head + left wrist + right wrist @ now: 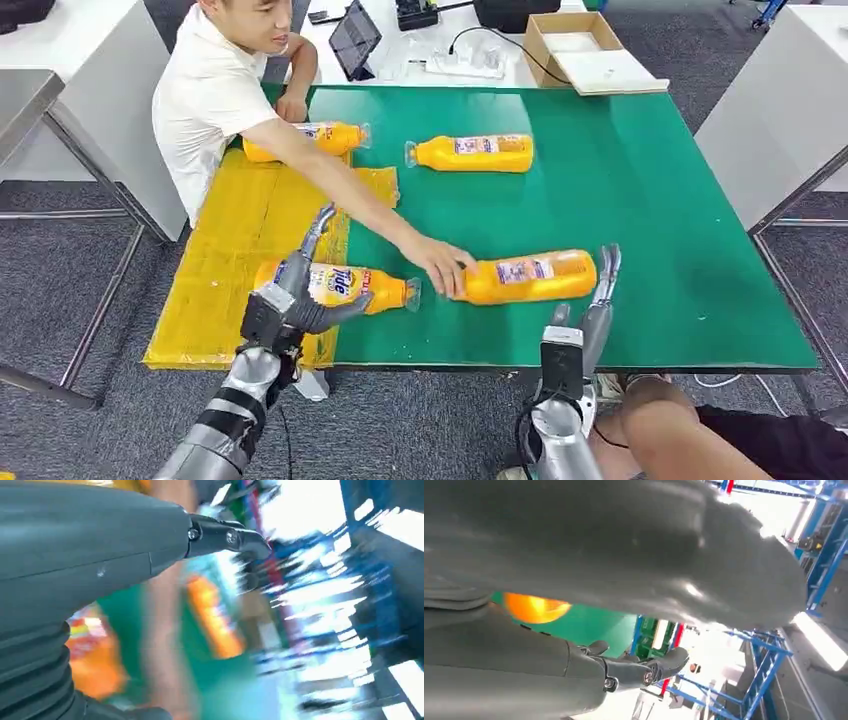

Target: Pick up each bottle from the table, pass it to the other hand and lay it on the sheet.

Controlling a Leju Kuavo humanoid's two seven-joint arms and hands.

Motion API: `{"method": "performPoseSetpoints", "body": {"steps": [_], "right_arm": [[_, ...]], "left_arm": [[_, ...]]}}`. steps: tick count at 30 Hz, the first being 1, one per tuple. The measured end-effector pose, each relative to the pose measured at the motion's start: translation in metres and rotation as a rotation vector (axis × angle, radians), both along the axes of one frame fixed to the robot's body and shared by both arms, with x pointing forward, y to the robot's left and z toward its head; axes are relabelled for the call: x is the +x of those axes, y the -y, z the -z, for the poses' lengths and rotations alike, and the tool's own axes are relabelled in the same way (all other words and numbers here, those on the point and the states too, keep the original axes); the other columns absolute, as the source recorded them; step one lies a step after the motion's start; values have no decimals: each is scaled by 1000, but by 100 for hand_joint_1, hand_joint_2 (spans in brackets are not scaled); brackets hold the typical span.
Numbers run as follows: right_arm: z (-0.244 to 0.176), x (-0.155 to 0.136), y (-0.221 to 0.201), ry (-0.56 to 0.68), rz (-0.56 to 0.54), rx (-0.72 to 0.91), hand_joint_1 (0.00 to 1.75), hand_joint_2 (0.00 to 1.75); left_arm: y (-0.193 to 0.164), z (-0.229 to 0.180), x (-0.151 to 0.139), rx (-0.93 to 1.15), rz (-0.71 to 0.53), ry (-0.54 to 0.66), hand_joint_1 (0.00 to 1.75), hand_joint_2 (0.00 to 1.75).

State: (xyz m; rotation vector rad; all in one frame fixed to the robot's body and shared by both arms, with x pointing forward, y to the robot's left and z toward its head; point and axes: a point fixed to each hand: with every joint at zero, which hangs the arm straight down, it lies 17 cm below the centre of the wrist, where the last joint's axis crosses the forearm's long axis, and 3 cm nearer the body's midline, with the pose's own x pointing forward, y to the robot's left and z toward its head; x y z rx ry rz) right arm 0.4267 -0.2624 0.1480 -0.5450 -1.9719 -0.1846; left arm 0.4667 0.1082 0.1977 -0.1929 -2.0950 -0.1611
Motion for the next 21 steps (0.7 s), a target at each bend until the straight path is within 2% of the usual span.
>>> {"method": "performPoseSetpoints", "body": {"steps": [3, 4, 8, 12, 17, 21], "right_arm": [[-1, 0, -4, 1, -8, -5, 0, 0], [-1, 0, -6, 2, -12, -8, 0, 175], [-2, -2, -23, 5, -52, -83, 0, 175], [7, -2, -50, -19, -141, -370, 0, 175], [42, 12, -36, -163, -179, -656, 0, 175], [51, 24, -17, -208, -174, -749, 0, 175]], "left_arm": [[-2, -34, -15, -83, -8, 73, 0, 175], [-4, -43, -20, -119, -9, 90, 0, 175], [-19, -80, -42, -338, 11, 135, 0, 175], [-30, -97, -65, -419, -13, 170, 0, 175], [-44, -110, -87, -335, -131, 241, 0, 175], [-51, -120, -97, -306, -181, 279, 0, 175]]}}
